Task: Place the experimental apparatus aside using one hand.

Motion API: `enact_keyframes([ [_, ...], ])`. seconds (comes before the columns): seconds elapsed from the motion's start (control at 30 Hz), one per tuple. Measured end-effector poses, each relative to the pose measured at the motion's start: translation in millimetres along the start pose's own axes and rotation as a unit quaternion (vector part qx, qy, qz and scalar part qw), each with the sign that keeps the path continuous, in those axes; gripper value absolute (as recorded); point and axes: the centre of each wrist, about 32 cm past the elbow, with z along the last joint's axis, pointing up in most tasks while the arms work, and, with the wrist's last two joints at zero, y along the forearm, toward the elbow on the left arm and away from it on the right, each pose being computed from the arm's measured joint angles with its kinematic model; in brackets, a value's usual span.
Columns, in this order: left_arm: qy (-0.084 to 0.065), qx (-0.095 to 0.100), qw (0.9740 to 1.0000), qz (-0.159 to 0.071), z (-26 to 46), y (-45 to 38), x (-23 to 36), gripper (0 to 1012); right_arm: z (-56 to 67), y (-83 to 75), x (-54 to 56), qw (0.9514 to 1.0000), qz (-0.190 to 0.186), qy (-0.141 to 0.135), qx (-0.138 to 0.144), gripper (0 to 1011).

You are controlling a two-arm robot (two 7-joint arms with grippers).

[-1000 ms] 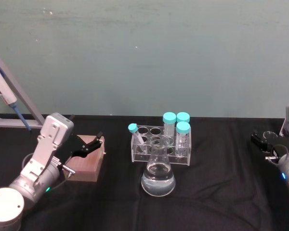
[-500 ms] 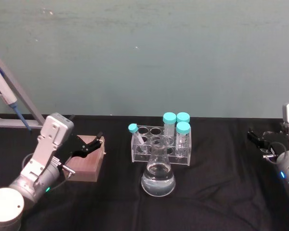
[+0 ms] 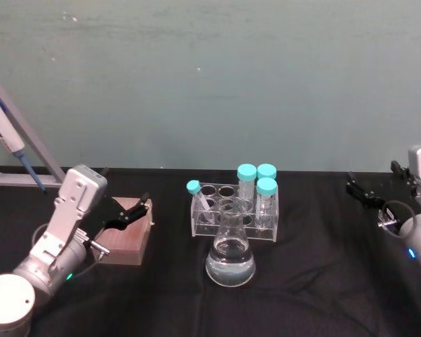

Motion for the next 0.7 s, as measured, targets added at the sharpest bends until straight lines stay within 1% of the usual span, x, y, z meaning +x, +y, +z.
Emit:
enact_keyframes([
  [0.07, 0.0, 0.0, 1.0, 0.0, 0.0, 0.0, 0.0, 1000, 3.6, -4.2, 0.5, 0.9999, 0.013, 0.0, 0.008, 1003],
  [0.2, 0.0, 0.0, 1.0, 0.0, 0.0, 0.0, 0.0, 1000, 8.2, -11.8, 1.7, 0.9991, 0.039, 0.006, 0.013, 1003],
  [0.37, 0.0, 0.0, 1.0, 0.0, 0.0, 0.0, 0.0, 1000, 13.3, -21.2, 1.6, 0.9968, 0.076, 0.015, 0.023, 1003],
  [0.4, 0.0, 0.0, 1.0, 0.0, 0.0, 0.0, 0.0, 1000, 13.3, -21.2, 1.6, 0.9968, 0.076, 0.015, 0.023, 1003],
  [0.57, 0.0, 0.0, 1.0, 0.0, 0.0, 0.0, 0.0, 1000, 17.1, -29.8, 1.7, 0.9927, 0.114, 0.028, 0.028, 1003],
  [0.67, 0.0, 0.0, 1.0, 0.0, 0.0, 0.0, 0.0, 1000, 17.8, -32.7, 1.9, 0.9908, 0.128, 0.032, 0.03, 1003],
  [0.7, 0.0, 0.0, 1.0, 0.0, 0.0, 0.0, 0.0, 1000, 18.2, -34.5, 2.0, 0.9893, 0.138, 0.034, 0.033, 1003],
])
